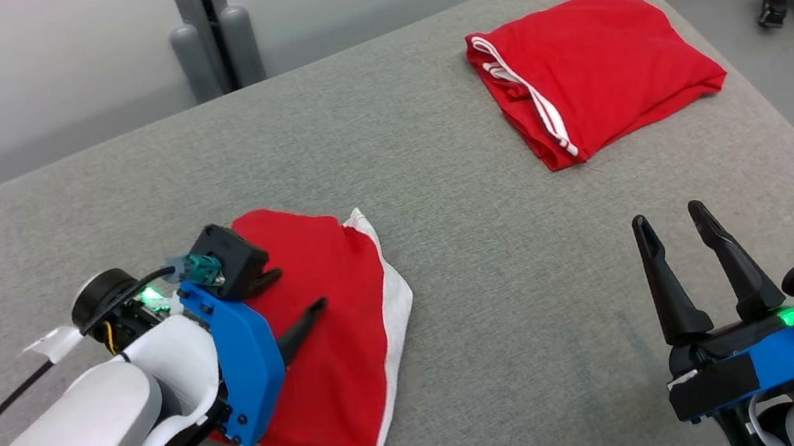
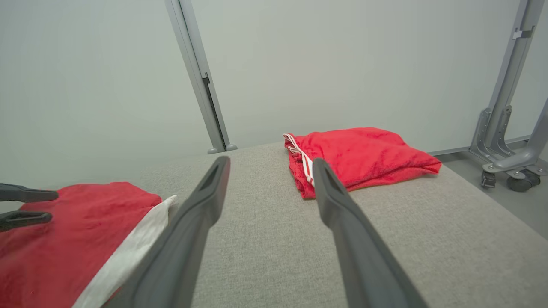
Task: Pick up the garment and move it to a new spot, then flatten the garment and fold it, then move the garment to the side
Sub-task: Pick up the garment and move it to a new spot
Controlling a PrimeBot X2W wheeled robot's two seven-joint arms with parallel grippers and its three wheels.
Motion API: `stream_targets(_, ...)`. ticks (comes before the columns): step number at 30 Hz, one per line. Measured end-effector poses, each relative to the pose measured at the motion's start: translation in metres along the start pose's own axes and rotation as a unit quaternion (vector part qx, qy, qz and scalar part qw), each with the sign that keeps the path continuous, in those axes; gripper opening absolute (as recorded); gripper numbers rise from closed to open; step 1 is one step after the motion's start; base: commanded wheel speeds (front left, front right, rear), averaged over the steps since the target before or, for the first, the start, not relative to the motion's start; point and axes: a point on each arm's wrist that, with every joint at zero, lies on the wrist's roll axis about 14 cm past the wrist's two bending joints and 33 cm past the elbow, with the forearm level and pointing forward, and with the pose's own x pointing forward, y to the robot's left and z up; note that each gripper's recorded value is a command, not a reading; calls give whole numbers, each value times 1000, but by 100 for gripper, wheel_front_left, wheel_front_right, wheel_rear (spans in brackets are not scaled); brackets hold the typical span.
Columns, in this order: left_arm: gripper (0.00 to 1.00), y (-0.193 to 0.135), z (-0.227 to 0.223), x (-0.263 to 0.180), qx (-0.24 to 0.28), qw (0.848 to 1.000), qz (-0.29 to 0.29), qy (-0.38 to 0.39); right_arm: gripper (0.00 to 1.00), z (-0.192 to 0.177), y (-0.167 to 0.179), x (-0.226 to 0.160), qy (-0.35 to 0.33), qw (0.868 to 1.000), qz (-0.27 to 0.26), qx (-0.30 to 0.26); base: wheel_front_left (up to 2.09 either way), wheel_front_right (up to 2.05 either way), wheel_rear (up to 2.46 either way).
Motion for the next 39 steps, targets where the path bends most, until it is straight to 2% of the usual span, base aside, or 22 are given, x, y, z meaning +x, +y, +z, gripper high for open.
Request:
stream_targets(5, 100, 14, 8, -15, -24, 998, 31, -43, 100, 3, 12, 6, -7, 1000, 19, 3, 0, 0, 0)
stream_targets(9, 100, 30, 38, -47, -51, 985, 80, -143, 100, 9, 24, 7, -15, 999, 39, 6, 0, 0, 0)
stream_targets(14, 100, 42, 53, -95, -102, 944, 165, -266, 100, 18, 39, 9, -25, 998, 63, 5, 0, 0, 0)
stream_targets(19, 100, 48, 32, -139, -156, 894, 249, -337, 100, 25, 53, 10, -32, 996, 84, 6, 0, 0, 0)
stream_targets(20, 100, 47, 25, -145, -172, 883, 264, -347, 100, 26, 56, 11, -33, 996, 88, 6, 0, 0, 0)
stream_targets(25, 100, 43, -15, -168, -207, 851, 333, -349, 100, 28, 63, 13, -35, 995, 98, 5, 0, 0, 0)
stream_targets(30, 100, 39, -37, -195, -221, 812, 400, -363, 100, 16, 63, 9, -15, 995, 99, 7, 0, 0, 0)
stream_targets(39, 100, 15, -66, -217, -204, 782, 462, -366, 100, 0, 53, 0, 8, 996, 87, 7, 0, 0, 0)
